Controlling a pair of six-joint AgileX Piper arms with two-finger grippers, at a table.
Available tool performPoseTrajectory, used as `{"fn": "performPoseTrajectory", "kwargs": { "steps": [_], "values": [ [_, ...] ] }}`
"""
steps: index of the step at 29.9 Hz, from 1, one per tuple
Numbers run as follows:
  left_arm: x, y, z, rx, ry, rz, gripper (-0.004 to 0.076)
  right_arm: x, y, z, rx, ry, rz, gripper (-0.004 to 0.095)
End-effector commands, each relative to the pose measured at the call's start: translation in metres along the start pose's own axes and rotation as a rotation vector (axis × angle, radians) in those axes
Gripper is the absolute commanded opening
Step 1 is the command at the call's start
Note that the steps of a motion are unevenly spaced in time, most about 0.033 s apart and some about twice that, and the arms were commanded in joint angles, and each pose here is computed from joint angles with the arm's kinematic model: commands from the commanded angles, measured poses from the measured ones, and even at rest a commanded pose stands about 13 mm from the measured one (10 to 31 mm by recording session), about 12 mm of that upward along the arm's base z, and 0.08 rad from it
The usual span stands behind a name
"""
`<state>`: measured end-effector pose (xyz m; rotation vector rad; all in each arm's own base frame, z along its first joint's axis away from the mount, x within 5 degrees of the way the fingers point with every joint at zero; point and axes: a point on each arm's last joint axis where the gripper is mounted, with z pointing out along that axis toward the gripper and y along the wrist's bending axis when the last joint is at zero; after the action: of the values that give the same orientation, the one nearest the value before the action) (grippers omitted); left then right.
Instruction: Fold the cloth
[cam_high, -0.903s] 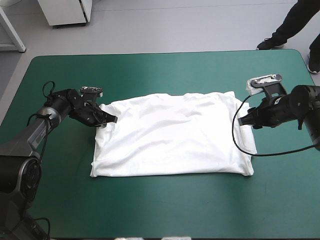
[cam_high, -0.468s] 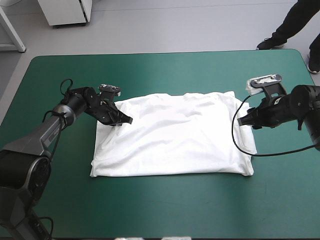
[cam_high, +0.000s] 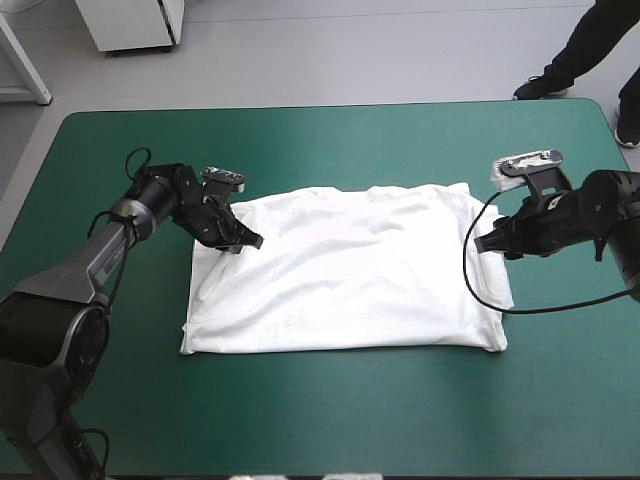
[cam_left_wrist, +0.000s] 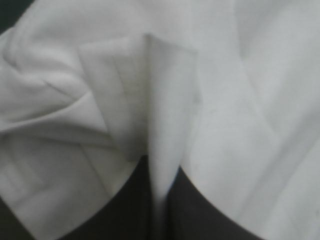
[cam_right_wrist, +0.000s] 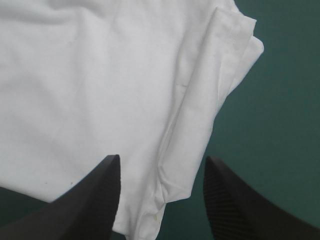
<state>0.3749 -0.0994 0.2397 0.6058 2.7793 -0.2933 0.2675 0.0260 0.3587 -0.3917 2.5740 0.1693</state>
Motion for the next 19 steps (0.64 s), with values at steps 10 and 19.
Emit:
{"fn": "performPoseTrajectory", "kwargs": {
  "steps": [10, 19],
  "values": [
    [-0.008, -0.014, -0.108, -0.106, -0.133, 0.026, 0.0424, -0.01, 0.002, -0.017, 0.008, -0.112, -0.013, 0.0488],
    [0.017, -0.04, -0.189, -0.101, -0.366, 0.039, 0.0424, -0.029, -0.012, 0.011, 0.058, -0.092, -0.029, 0.058]
  ]
}}
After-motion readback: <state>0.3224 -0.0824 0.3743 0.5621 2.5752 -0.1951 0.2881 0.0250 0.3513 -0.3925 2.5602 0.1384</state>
